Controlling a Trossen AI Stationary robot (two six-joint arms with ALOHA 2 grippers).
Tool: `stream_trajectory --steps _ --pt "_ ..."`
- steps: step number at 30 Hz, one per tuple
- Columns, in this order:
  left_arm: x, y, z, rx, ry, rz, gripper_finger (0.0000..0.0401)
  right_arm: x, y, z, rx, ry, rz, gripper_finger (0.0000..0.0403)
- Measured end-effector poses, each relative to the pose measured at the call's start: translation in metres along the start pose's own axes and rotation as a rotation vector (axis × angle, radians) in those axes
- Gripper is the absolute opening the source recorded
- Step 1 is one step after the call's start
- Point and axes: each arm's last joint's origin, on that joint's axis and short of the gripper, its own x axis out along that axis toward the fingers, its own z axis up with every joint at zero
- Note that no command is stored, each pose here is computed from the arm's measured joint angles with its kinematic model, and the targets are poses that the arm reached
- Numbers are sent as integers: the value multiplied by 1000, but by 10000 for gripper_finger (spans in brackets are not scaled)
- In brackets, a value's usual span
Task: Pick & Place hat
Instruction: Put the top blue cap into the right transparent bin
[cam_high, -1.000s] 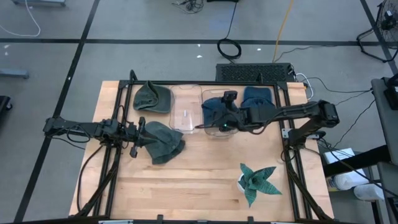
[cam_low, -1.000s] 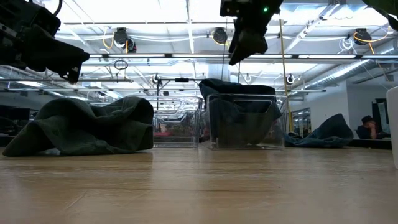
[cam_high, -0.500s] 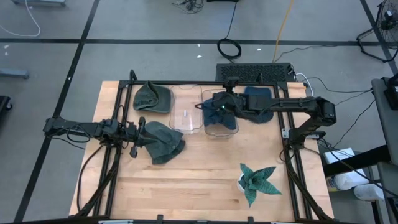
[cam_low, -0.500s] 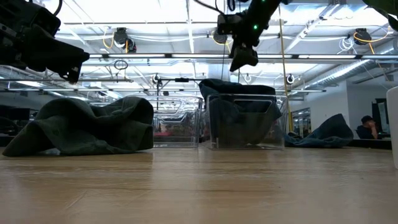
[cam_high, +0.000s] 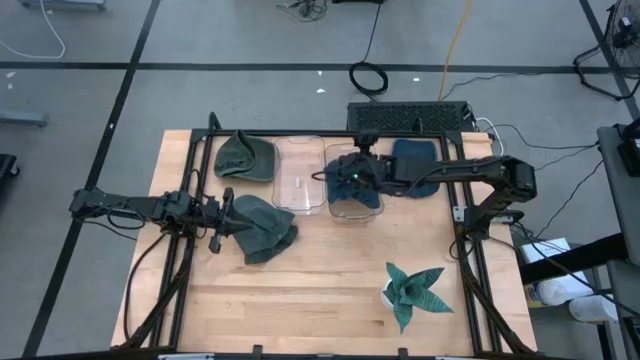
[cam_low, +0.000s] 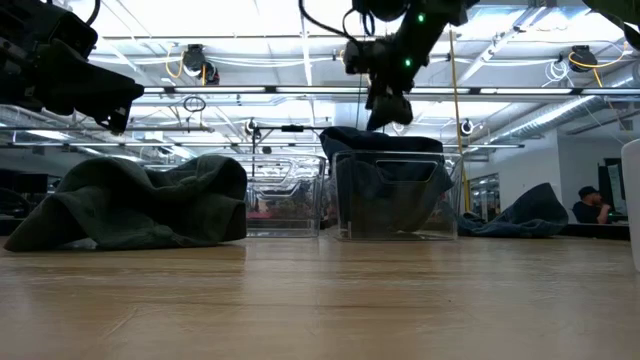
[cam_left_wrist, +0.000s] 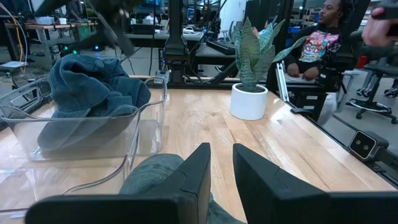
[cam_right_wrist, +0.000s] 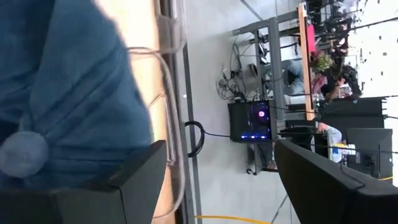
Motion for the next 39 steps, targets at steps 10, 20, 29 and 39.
stream_trajectory --steps 10,20,29,39 --pt "0 0 0 0 0 0 76 -7 45 -13 13 -15 79 286" --pt "0 0 0 0 0 0 77 7 82 -23 26 -24 198 286" --pt "0 0 0 0 0 0 77 16 89 -24 1 1 203 286" --pt "0 0 0 0 0 0 77 8 75 -8 1 -49 156 287"
